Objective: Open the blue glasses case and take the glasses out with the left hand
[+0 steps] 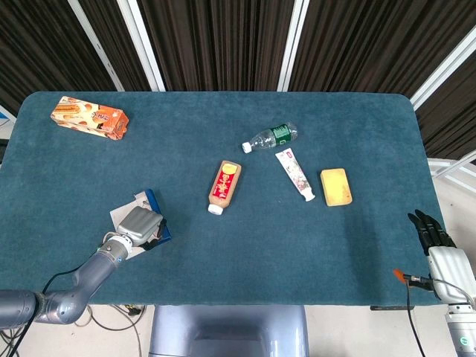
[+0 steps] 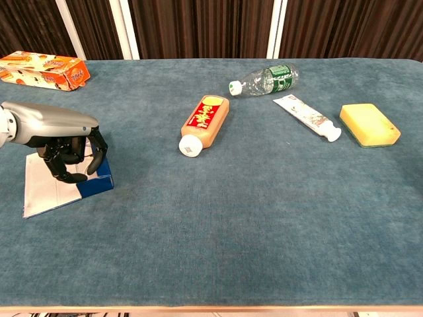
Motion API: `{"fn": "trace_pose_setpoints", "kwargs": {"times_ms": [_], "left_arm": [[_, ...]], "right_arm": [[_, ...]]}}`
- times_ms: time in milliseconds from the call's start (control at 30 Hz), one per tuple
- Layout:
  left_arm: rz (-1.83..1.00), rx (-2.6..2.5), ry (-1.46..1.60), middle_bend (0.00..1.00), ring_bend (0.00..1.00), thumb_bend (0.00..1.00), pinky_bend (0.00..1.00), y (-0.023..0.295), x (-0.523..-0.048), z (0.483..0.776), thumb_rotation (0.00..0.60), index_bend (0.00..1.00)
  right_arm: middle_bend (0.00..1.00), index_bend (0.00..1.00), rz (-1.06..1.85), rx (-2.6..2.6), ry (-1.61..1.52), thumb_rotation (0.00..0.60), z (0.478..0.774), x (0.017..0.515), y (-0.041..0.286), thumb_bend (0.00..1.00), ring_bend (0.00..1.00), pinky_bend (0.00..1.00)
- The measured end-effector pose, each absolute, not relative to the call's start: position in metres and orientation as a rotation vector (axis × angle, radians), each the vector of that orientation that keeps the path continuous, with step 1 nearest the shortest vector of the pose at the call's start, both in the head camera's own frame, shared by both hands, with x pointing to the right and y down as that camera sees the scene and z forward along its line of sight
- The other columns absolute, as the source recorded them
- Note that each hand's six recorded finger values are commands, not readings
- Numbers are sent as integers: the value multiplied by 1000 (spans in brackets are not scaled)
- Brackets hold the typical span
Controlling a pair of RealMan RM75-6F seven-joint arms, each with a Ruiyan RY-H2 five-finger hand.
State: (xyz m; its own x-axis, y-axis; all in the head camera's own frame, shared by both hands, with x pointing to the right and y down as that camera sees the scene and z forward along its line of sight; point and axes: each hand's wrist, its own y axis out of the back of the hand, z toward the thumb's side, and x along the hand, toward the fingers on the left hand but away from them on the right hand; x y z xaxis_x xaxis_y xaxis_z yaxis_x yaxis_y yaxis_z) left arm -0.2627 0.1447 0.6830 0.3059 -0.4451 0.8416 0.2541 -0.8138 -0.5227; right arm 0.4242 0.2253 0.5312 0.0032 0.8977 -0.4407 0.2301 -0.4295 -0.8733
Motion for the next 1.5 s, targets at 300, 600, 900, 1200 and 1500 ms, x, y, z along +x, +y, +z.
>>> {"fn": "trace_pose_setpoints", "kwargs": {"times_ms": [300, 600, 900, 1200, 1500], "left_arm": [[-1500, -1961, 239, 951, 837, 218, 918, 132, -253, 679, 600, 257], [-1492, -1918, 179, 951, 837, 195, 918, 124, -258, 674, 600, 252], [-1468, -1893, 132, 951, 837, 195, 918, 126, -255, 681, 600, 249], [-1454, -1863, 154, 958, 846, 196, 925, 121, -251, 692, 600, 249], [-1447, -1858, 259, 965, 849, 206, 930, 107, -243, 701, 600, 256]], "right_arm": [[0, 0, 1466, -1696, -1170, 600, 531, 424, 225, 159, 0, 187], [0, 0, 1467, -1695, -1171, 600, 532, 424, 225, 159, 0, 187], [0, 0, 1469, -1693, -1175, 600, 532, 424, 225, 159, 0, 187], [0, 0, 1470, -1693, -1178, 600, 532, 425, 225, 159, 0, 187], [0, 0, 1474, -1695, -1180, 600, 532, 425, 225, 160, 0, 187]]}}
